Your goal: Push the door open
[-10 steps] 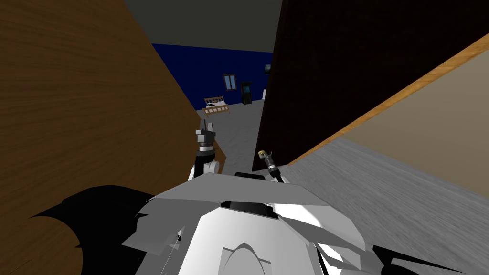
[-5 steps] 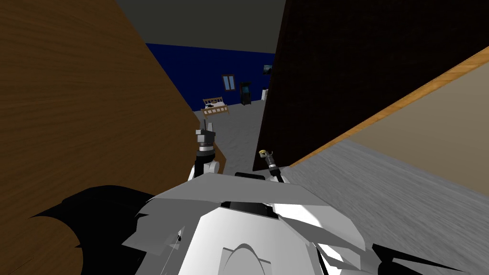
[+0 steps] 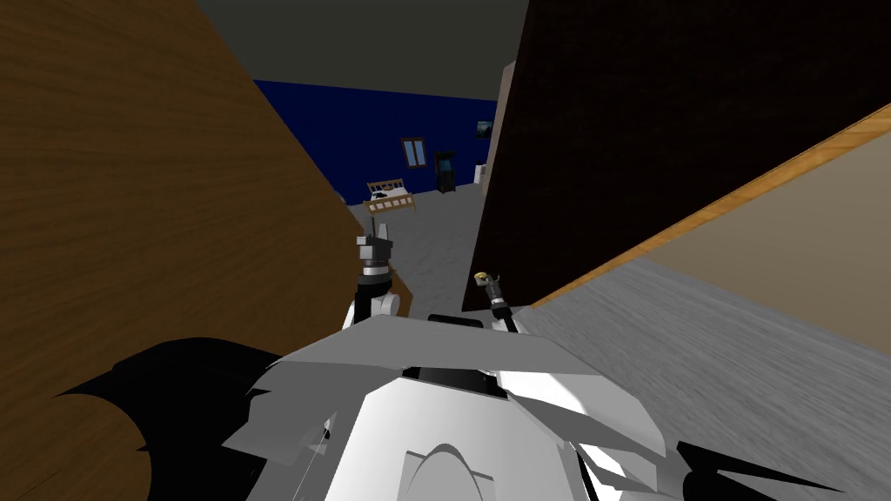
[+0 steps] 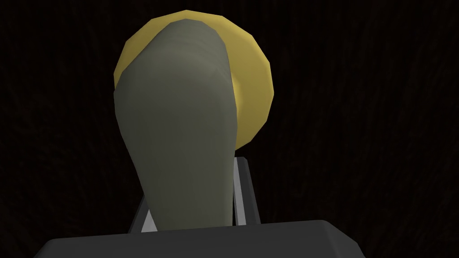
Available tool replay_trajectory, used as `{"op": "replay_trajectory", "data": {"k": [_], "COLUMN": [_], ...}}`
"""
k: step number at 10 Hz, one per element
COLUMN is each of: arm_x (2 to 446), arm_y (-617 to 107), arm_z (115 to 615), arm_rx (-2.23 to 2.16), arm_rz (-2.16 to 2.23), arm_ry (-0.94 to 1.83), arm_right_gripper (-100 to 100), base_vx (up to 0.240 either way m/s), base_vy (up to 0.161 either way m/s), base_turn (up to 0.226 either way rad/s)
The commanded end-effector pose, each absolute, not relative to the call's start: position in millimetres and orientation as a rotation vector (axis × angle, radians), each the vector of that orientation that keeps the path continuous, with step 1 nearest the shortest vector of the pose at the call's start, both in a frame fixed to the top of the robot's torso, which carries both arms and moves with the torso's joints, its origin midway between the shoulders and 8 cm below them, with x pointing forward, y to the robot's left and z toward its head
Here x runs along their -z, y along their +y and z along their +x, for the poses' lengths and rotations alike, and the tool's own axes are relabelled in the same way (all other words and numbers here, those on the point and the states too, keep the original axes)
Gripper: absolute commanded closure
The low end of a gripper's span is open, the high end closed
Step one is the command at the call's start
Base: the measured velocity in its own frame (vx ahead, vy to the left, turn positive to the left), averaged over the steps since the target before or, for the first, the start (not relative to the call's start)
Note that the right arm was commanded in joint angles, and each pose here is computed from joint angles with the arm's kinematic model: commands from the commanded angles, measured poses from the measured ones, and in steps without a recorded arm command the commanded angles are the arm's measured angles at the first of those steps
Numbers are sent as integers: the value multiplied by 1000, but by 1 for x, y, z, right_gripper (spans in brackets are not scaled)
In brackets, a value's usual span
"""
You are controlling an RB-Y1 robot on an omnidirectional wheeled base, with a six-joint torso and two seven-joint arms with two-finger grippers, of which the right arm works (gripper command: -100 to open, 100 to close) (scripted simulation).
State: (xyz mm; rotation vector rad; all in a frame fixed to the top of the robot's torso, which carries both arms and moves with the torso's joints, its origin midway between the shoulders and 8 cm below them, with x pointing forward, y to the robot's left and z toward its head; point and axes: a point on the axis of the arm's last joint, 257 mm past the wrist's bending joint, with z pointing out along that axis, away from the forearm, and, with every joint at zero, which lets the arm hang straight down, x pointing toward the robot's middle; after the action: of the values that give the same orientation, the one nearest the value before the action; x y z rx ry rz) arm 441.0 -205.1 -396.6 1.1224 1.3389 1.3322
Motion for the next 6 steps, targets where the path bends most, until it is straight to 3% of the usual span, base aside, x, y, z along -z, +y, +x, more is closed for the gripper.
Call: {"op": "replay_trajectory", "data": {"k": [1, 6], "arm_x": [389, 391], "arm_y": [-219, -235], "arm_z": [451, 457], "arm_rx": [-1312, -1265], "arm_rz": [1126, 1171], "arm_ry": [1308, 1264], "arm_right_gripper": [100, 100], "base_vx": [122, 146], "base_vy": [129, 120], "base_turn": [-74, -47]}}
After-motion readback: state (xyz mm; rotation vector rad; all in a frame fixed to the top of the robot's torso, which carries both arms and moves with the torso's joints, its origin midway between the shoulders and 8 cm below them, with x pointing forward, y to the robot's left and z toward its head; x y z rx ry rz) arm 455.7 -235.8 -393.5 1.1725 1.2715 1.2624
